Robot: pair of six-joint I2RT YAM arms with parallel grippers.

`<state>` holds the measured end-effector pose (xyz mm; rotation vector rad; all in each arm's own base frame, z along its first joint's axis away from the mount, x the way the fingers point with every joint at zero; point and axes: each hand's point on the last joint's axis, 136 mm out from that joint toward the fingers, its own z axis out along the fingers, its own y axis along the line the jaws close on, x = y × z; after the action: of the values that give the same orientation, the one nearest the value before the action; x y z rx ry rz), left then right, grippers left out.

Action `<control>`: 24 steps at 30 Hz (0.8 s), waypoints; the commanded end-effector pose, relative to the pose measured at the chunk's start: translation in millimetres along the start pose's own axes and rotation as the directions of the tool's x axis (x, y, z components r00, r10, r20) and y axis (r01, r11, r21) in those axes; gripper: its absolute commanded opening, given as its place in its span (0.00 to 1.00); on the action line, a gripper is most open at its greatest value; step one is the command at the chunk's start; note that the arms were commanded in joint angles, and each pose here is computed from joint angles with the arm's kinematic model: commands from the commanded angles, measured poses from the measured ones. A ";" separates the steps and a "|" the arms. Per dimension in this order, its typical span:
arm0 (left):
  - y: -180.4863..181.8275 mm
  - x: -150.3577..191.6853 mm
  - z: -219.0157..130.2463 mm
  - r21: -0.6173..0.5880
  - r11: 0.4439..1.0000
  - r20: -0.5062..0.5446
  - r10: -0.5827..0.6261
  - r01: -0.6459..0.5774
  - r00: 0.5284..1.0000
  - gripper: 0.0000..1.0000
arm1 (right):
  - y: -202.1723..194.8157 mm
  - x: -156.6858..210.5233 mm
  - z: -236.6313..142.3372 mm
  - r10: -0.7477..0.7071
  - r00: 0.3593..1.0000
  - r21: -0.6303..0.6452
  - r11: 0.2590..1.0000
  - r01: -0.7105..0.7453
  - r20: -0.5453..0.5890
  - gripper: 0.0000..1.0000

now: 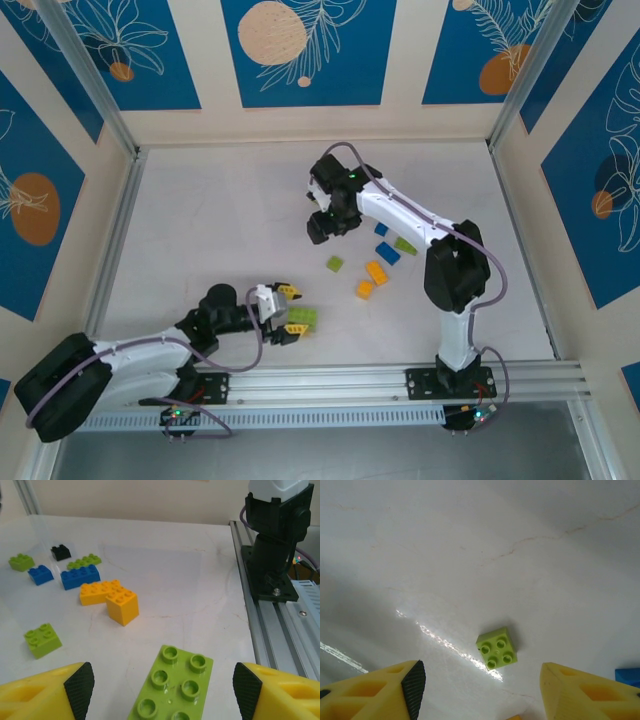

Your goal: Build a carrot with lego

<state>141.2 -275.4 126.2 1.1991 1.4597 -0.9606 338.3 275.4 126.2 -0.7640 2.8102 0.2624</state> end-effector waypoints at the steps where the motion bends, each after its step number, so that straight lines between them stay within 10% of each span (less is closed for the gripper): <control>1: -10.5 -2.3 4.1 0.064 0.997 0.022 0.037 -0.038 0.999 0.76 | 3.8 5.4 5.2 0.004 0.999 0.005 1.000 -0.004 -0.044 0.64; 24: -4.9 11.1 10.1 0.050 0.998 -0.012 0.043 -0.043 0.999 0.41 | -5.5 19.8 2.1 -0.005 0.999 0.020 1.000 0.006 -0.044 0.63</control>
<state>142.9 -279.6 108.2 1.2475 1.4692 -0.9440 327.4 266.4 108.7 -0.7829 2.8655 0.2045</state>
